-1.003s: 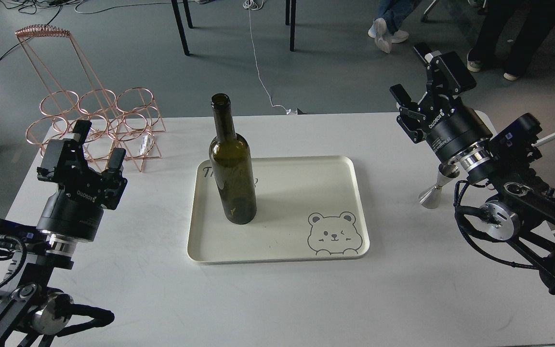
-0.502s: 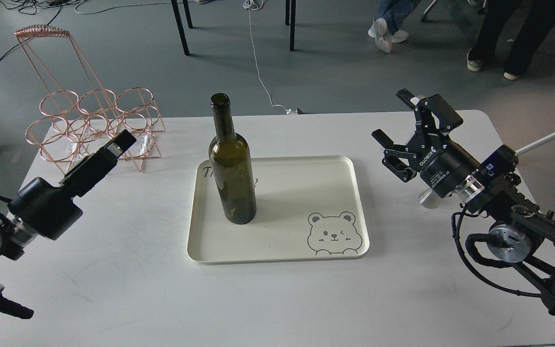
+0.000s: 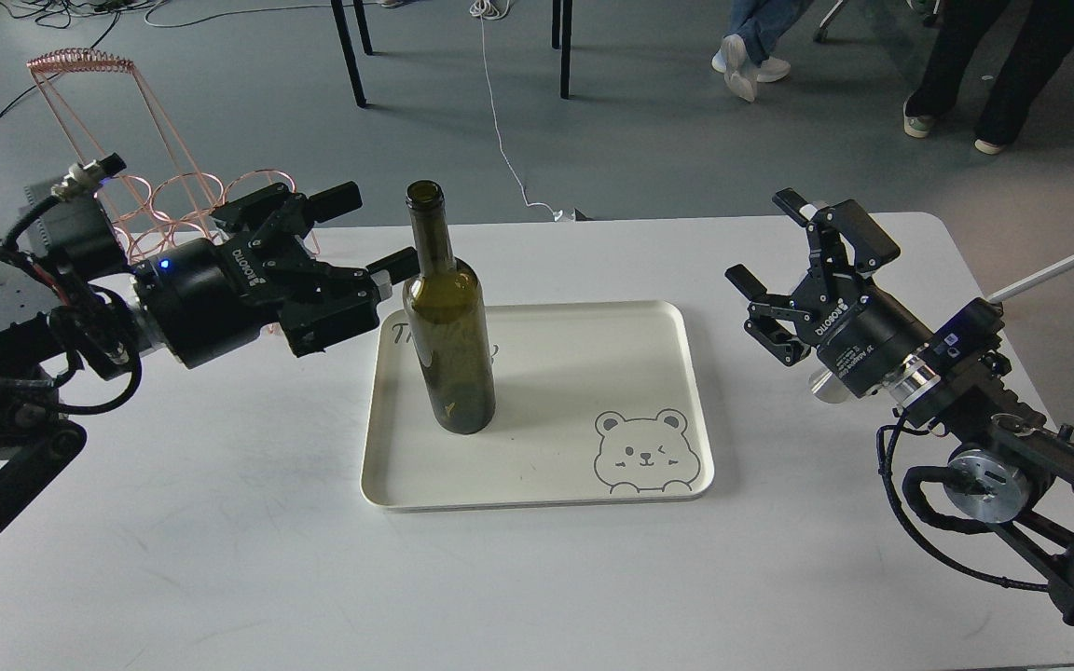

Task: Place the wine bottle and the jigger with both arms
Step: 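Grasp the green wine bottle neck with the left gripper, then lift the bottle with the left gripper toward the copper rack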

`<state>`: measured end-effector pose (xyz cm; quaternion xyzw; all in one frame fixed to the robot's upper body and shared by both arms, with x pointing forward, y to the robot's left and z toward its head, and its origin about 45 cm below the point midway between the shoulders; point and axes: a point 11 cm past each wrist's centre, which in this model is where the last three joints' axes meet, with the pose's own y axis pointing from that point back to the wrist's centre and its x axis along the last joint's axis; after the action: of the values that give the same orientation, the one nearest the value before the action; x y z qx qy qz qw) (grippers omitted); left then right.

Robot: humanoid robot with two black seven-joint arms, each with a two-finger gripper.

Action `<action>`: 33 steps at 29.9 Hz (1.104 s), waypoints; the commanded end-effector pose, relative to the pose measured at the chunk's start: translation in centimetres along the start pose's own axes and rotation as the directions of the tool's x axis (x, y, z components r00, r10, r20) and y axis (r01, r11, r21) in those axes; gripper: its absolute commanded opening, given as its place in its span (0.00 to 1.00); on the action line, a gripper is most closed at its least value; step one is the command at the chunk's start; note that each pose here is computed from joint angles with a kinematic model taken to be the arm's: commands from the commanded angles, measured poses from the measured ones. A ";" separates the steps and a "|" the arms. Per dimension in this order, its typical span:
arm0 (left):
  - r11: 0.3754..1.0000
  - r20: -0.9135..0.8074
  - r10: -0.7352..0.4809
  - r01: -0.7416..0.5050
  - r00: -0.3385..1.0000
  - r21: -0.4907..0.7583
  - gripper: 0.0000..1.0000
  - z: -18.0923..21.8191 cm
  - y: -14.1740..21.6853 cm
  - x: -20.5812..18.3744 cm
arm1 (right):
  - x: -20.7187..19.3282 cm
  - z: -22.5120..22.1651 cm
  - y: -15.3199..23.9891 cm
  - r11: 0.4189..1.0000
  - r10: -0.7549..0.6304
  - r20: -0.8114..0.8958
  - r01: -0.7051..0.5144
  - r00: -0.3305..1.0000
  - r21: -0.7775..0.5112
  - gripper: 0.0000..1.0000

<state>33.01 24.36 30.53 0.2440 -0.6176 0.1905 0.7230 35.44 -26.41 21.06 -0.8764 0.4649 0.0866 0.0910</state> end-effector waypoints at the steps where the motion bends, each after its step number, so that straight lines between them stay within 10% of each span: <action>1: 1.000 0.007 -0.017 0.017 1.000 0.008 0.98 -0.9 -0.7 0.2 | 0.2 0.0 0.3 1.000 0.010 0.001 -0.010 1.000 0.002 0.99; 17: 1.000 -0.078 -0.008 0.005 0.997 -0.030 0.96 -0.4 -4.5 -1.6 | 0.4 0.3 0.6 1.000 0.017 0.002 -0.017 1.000 -0.002 0.99; 33: 0.999 -0.070 -0.008 0.005 0.998 -0.046 0.49 -0.2 -5.4 -1.3 | 0.3 0.6 0.8 1.000 0.020 0.006 -0.020 1.000 -0.008 0.99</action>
<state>35.95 20.19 28.41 0.2234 -0.5937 0.1815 0.7514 34.93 -26.96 20.37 -0.8721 0.4726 0.0917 0.0882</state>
